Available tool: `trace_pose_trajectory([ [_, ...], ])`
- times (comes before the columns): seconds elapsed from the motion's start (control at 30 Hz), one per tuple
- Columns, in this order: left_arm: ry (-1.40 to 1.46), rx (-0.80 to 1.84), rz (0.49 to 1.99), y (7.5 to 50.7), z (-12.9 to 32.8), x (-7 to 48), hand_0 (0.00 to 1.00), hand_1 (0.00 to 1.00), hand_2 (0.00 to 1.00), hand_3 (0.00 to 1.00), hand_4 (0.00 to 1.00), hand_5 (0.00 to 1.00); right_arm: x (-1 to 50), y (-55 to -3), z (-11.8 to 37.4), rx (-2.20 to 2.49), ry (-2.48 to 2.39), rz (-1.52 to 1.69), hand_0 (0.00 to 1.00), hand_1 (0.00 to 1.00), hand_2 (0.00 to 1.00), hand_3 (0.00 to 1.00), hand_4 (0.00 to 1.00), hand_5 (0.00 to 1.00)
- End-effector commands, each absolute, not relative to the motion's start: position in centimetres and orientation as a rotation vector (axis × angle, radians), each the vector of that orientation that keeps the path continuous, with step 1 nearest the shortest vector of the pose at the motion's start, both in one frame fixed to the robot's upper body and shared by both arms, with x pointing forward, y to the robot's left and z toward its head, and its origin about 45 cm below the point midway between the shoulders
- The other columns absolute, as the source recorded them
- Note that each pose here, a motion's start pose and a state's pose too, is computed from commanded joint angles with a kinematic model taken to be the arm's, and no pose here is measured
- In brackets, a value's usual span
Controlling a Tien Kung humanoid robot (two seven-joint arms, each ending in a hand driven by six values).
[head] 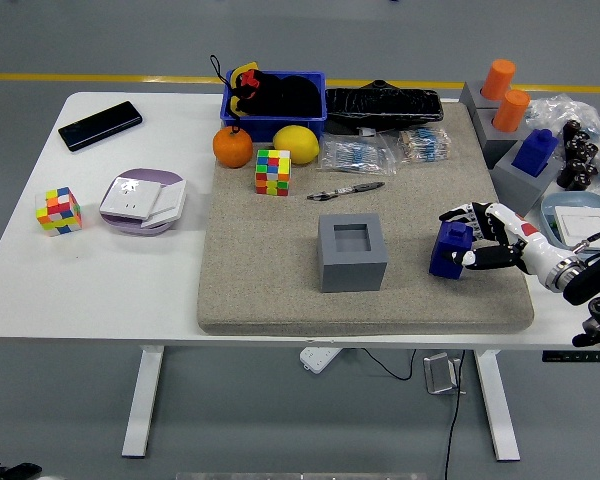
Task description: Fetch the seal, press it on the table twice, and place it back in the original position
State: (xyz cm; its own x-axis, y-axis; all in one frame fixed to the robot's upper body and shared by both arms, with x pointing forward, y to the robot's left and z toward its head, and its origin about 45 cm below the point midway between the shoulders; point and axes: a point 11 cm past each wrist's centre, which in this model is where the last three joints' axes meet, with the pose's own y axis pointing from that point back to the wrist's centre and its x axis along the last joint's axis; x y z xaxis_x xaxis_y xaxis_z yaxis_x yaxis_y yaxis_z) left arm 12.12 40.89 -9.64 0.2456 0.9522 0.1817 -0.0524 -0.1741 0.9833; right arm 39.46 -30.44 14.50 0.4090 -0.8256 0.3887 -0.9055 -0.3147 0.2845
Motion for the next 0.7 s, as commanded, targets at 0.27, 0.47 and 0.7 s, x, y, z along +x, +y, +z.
trace_pose_trajectory([
  [0.27,0.912,1.423,1.162,40.9,-9.7,12.0,0.721,0.692,0.681,0.749,0.686,0.259,39.9,-29.6,16.3,2.253,-1.479,0.291,0.509,0.371,0.395,0.430,0.708,0.002],
  [0.47,0.914,1.424,1.163,40.9,-9.7,11.9,0.722,0.692,0.681,0.749,0.687,0.259,40.6,-28.0,20.0,2.328,-1.488,0.397,0.505,0.370,0.394,0.427,0.707,0.002],
  [0.7,0.915,1.420,1.165,40.8,-9.7,12.0,0.722,0.691,0.681,0.749,0.688,0.257,40.5,-25.1,23.1,2.443,-1.461,0.455,0.503,0.370,0.394,0.427,0.708,0.002],
])
